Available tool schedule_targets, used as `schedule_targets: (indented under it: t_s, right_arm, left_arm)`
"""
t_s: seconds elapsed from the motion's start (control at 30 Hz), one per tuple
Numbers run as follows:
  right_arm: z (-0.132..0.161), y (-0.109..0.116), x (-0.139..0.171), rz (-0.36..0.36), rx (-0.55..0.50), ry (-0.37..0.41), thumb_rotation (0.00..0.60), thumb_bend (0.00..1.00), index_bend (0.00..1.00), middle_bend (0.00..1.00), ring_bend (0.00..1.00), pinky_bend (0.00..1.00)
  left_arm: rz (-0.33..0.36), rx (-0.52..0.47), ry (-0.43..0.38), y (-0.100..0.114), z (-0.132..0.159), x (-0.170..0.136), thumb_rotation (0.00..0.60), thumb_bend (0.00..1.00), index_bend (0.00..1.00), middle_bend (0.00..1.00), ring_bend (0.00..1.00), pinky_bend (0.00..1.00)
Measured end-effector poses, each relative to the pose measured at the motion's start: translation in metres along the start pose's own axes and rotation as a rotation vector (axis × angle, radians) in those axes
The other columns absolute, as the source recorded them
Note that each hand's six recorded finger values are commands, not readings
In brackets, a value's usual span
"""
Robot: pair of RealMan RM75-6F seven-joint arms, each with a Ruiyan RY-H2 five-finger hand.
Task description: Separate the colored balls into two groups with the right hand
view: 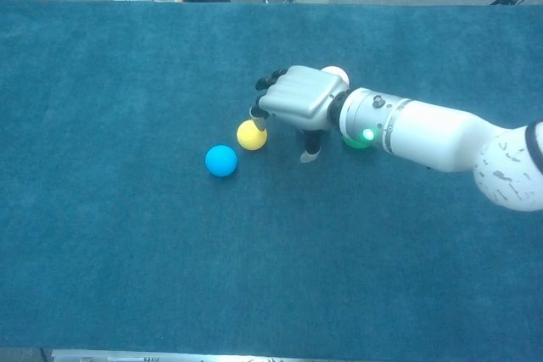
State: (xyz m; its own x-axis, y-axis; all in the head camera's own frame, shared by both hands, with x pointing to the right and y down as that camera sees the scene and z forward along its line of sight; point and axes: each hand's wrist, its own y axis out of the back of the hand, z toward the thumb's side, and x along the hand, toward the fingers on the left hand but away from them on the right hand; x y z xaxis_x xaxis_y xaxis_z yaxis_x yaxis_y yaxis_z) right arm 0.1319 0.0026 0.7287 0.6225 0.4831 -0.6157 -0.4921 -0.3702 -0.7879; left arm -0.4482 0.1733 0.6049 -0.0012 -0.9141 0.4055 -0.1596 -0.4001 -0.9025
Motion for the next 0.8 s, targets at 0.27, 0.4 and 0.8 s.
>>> schedule_targets:
  t_s: [0.27,0.4,0.8]
  right_arm:
    - [-0.003,-0.007,-0.003,0.025,0.016,-0.021,0.6,0.08,0.32,0.31,0.08,0.12]
    - [-0.001,-0.01,-0.005,0.035,0.025,-0.019,0.6,0.08,0.32,0.31,0.08,0.12]
    - [0.014,-0.004,-0.018,0.016,0.019,-0.012,0.6,0.08,0.32,0.31,0.08,0.12]
  left_arm:
    - [0.003,-0.003,0.007,0.0,-0.003,-0.003,0.6,0.44,0.32,0.21,0.21,0.2]
    - [0.001,-0.007,0.004,-0.002,-0.002,-0.002,0.6,0.44,0.32,0.21,0.21,0.2]
    - [0.008,-0.007,0.011,0.0,-0.005,-0.005,0.6,0.44,0.32,0.21,0.21,0.2]
